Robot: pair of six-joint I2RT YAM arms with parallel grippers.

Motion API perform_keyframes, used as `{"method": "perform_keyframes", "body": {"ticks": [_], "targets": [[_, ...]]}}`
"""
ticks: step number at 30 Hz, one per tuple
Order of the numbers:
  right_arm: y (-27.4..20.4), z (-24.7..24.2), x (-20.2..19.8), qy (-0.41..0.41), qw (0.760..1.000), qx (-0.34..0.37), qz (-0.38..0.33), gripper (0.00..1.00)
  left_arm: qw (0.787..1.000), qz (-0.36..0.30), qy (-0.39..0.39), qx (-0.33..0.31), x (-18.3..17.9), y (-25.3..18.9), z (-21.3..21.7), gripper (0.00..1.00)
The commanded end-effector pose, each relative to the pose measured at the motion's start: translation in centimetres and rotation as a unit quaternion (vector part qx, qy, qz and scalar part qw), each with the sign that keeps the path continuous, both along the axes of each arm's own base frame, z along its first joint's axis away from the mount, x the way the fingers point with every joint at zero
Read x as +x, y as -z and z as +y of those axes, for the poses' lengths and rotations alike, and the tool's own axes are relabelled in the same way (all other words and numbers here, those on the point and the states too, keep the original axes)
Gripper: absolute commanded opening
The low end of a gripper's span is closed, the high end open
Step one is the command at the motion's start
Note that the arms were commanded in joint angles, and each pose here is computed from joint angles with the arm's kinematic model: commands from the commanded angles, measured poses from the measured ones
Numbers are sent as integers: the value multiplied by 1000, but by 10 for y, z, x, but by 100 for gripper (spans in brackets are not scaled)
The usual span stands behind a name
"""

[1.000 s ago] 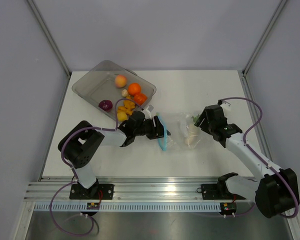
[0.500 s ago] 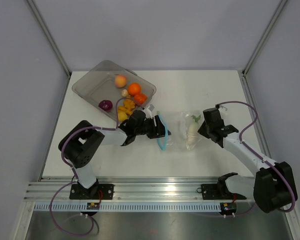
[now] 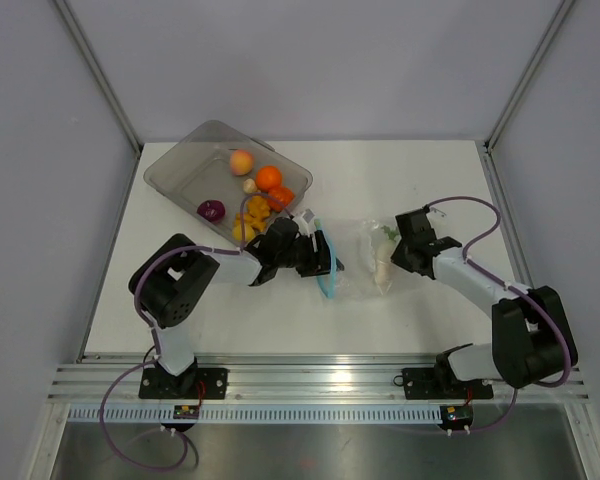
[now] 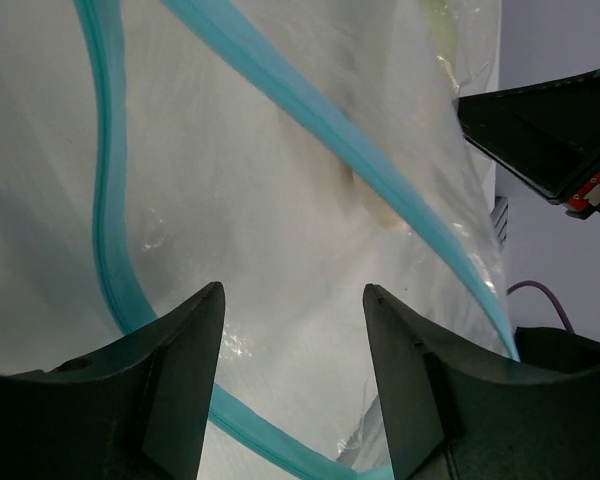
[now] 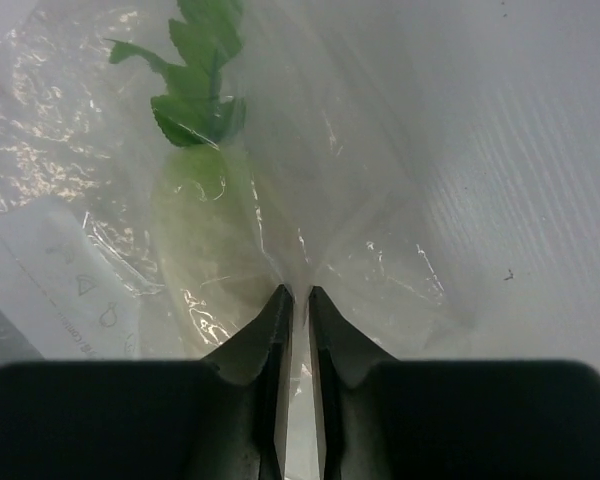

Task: Open the zip-top bag and remove the fake food
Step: Pick up the fake vegetable from the zipper food storage bag.

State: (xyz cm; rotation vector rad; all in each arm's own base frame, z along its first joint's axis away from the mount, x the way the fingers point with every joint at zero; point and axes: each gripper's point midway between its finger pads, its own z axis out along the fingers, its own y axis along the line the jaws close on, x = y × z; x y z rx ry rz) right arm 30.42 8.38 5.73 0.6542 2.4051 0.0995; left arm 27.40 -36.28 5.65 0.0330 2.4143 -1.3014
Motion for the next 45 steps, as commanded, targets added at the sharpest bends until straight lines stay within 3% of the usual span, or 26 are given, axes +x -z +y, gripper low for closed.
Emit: {"method": "perform_keyframes", "body": {"ticks": [1,10,16,21,24,28,33,37,41,45], "targets": [[-1,3,20,2,1000,-3,-11,18,1000,-19,6,13,11,-1,-8,61],[8,22,24,-47,999,20,9,10,1000,-24,12,8,12,-4,-12,66],[-7,9,21,-20,1000,1,-16,11,1000,-17,23,9,14,-1,-17,67],[-25,-2,18,11,998,0,-54,23,999,-24,21,10,15,-5,-16,68],[-34,4,19,-3,997,17,-75,49,999,-22,26,4,13,-7,-18,68],[-42,1,25,7,996,14,-93,57,999,-28,26,0,15,-13,-20,68],[-27,-2,40,17,998,-18,-60,58,999,-33,35,-8,15,-24,-23,69],[-20,3,58,20,999,-29,-33,53,999,-34,41,-2,16,-23,-24,69],[0,24,59,-9,1000,12,-16,45,998,-35,45,6,16,-18,-24,69],[5,38,55,-38,998,41,-16,45,998,-35,46,13,18,-13,-24,70]]}}
